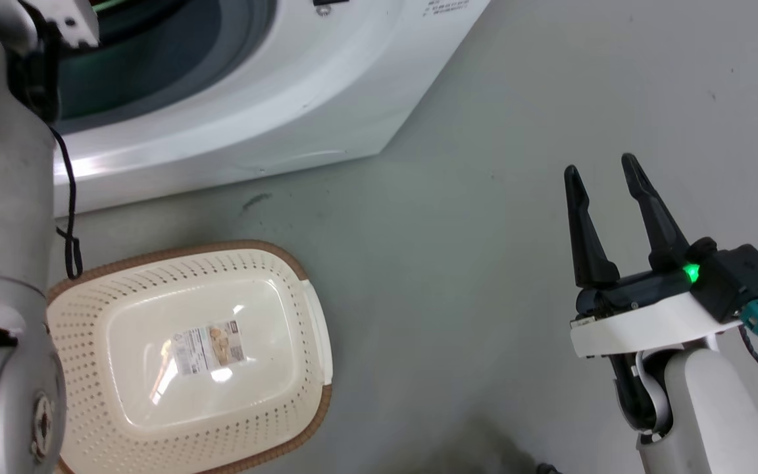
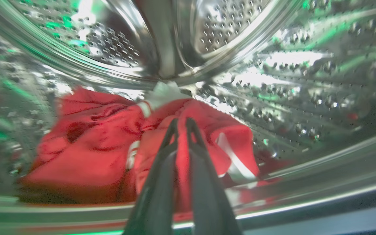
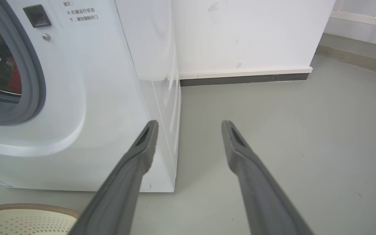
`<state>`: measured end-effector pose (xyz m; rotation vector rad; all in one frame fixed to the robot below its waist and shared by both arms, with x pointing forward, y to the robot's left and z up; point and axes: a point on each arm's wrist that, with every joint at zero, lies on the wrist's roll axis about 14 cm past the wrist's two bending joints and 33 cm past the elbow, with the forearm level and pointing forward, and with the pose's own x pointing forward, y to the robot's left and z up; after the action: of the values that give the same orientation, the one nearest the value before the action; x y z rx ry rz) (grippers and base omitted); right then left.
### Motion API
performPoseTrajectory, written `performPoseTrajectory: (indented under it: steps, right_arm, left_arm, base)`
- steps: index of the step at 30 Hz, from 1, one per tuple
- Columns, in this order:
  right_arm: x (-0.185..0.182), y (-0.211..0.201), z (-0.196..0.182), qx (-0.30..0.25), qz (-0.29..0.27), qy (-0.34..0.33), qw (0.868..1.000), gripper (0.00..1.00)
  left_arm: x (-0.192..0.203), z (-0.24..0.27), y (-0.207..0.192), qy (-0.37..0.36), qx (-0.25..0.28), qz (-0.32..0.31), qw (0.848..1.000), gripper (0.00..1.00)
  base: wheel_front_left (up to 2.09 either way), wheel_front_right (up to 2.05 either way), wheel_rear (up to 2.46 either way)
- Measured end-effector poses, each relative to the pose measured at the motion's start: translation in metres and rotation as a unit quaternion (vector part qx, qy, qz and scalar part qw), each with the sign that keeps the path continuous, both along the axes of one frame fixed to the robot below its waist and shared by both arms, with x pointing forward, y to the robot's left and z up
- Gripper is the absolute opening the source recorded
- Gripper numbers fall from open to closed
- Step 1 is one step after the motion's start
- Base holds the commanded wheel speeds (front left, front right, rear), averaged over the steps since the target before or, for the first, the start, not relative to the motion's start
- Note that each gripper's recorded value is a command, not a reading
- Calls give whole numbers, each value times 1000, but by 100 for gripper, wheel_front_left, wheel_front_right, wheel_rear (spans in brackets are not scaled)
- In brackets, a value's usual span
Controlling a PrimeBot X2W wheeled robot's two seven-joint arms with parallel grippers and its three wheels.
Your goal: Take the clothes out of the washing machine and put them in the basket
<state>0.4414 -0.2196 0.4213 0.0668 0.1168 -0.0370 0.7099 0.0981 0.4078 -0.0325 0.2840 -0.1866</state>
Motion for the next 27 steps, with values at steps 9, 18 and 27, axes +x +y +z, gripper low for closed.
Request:
performPoseTrajectory:
  steps: [9, 18, 27]
  right_arm:
    - [-22, -1, 29, 4, -9, -28, 1000, 100]
    - [-42, 3, 49, 6, -6, -50, 999, 100]
    - [-64, 12, 63, 10, 3, -64, 998, 100]
  left_arm:
    - [-45, 46, 9, -71, -30, 7, 997, 0]
    - [-93, 96, 17, -134, -65, 15, 989, 0]
    - [-159, 129, 34, -187, -84, 28, 978, 0]
  base:
    - [0, 0, 0]
    - [0, 0, 0]
    - [0, 0, 0]
